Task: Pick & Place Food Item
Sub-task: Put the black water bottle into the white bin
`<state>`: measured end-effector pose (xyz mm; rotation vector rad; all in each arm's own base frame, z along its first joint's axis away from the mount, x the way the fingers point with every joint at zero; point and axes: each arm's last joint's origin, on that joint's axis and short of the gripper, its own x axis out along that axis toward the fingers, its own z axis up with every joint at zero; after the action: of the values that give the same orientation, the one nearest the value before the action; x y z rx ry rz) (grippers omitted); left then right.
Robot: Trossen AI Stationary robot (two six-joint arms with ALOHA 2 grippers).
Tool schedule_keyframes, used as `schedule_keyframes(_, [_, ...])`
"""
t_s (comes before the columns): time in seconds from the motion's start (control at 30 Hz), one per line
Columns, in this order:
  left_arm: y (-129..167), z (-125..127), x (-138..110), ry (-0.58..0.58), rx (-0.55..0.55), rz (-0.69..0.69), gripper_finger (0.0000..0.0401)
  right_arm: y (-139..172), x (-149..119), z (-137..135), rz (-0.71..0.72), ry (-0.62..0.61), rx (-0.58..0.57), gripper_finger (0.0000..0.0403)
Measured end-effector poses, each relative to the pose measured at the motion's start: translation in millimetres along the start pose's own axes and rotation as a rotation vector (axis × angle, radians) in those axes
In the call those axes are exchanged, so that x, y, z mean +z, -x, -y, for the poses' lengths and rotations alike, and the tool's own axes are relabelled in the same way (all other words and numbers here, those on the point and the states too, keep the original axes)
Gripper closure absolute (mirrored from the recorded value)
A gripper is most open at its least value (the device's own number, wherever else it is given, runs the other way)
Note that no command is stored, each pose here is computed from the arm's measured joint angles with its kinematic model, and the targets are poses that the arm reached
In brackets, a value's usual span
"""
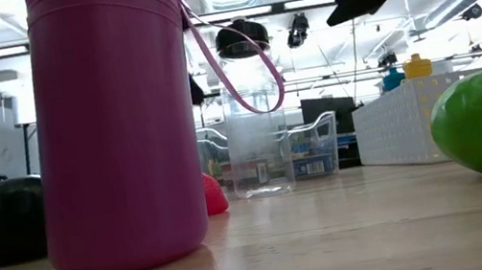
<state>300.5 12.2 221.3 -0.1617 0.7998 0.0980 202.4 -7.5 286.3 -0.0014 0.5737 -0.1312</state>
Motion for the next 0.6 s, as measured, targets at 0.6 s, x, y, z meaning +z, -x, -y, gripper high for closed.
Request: schedule_keyframes(0.6, [92.9,15.3,-23.5,-0.05,0.122,0.374,0.0277,-0.5,-0.7,0.0,0.0,0.0,0.0,0.0062])
